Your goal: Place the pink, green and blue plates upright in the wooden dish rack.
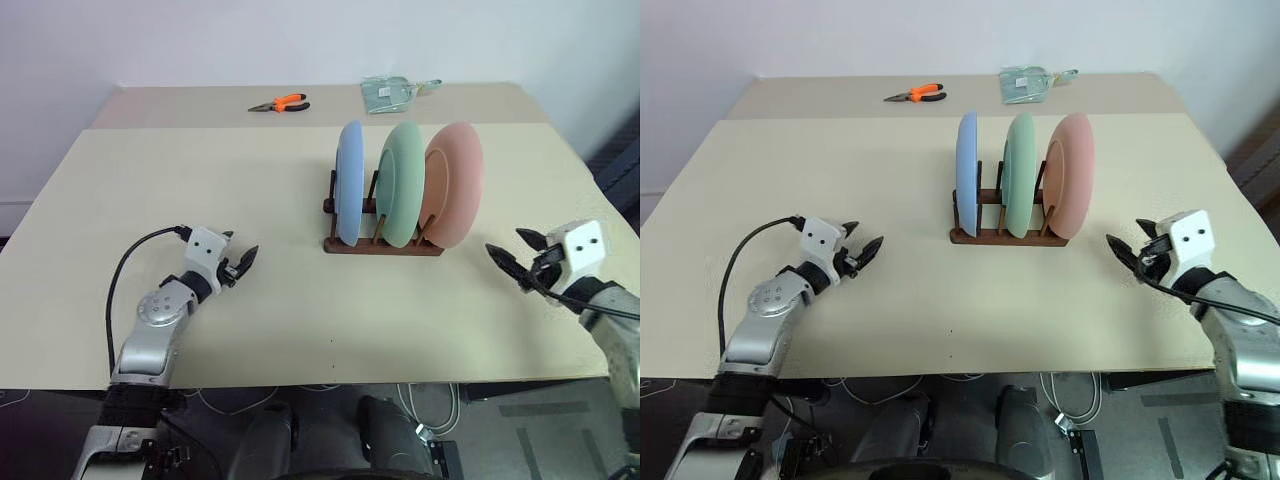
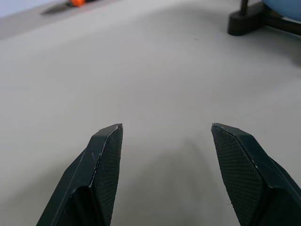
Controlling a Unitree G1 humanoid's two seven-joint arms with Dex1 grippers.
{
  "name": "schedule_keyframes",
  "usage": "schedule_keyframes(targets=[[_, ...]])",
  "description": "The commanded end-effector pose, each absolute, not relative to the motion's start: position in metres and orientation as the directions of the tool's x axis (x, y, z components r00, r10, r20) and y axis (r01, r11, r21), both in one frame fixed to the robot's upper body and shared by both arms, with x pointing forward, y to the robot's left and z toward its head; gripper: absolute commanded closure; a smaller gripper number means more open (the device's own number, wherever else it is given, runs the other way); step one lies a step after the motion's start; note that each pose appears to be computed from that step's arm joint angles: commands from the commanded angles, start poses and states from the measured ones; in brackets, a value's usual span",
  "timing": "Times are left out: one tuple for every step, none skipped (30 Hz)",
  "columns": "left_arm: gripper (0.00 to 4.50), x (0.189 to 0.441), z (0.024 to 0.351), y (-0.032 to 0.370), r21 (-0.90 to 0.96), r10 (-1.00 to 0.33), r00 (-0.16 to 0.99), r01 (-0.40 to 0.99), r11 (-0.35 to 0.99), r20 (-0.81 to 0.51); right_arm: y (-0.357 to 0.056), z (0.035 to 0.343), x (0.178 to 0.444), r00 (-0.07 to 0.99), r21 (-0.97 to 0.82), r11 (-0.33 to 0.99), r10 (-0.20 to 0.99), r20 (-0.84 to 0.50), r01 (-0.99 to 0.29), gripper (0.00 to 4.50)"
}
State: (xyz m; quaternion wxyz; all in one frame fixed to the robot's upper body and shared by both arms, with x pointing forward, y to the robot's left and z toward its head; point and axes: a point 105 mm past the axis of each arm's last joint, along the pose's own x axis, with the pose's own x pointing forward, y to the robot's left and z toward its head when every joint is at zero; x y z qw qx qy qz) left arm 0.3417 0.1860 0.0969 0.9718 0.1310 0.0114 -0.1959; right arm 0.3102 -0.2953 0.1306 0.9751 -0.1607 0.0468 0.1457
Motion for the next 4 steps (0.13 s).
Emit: schedule_keyframes(targets=[[1.44,0.3386,0.1108,0.1912,0.261,-0.339,0.941,0.332,0.906,-0.021,-0.2974,0.1454,0.3233,0.972,-0.373,0.898,0.231,-0.052,-0.233,1.51],[1.44,0.3375,0.1099,0.1904,0.257,-0.337,0.941,0.33,0.908,-0.021,-0.2986,0.1455,0.3265,0.976,-0.384,0.899,0.215,-0.041,-0.214,1.51],[1.44,0.337,0.1088,0.1892,0.255,-0.336,0.942,0.33,0.909,-0.023,-0.2997,0.1451,0.3292,0.978,-0.391,0.898,0.205,-0.034,-0.202,1.51],[1.44,0.3365,0.1076,0.188,0.255,-0.335,0.942,0.33,0.909,-0.024,-0.2996,0.1442,0.3308,0.979,-0.391,0.899,0.203,-0.031,-0.199,1.51]])
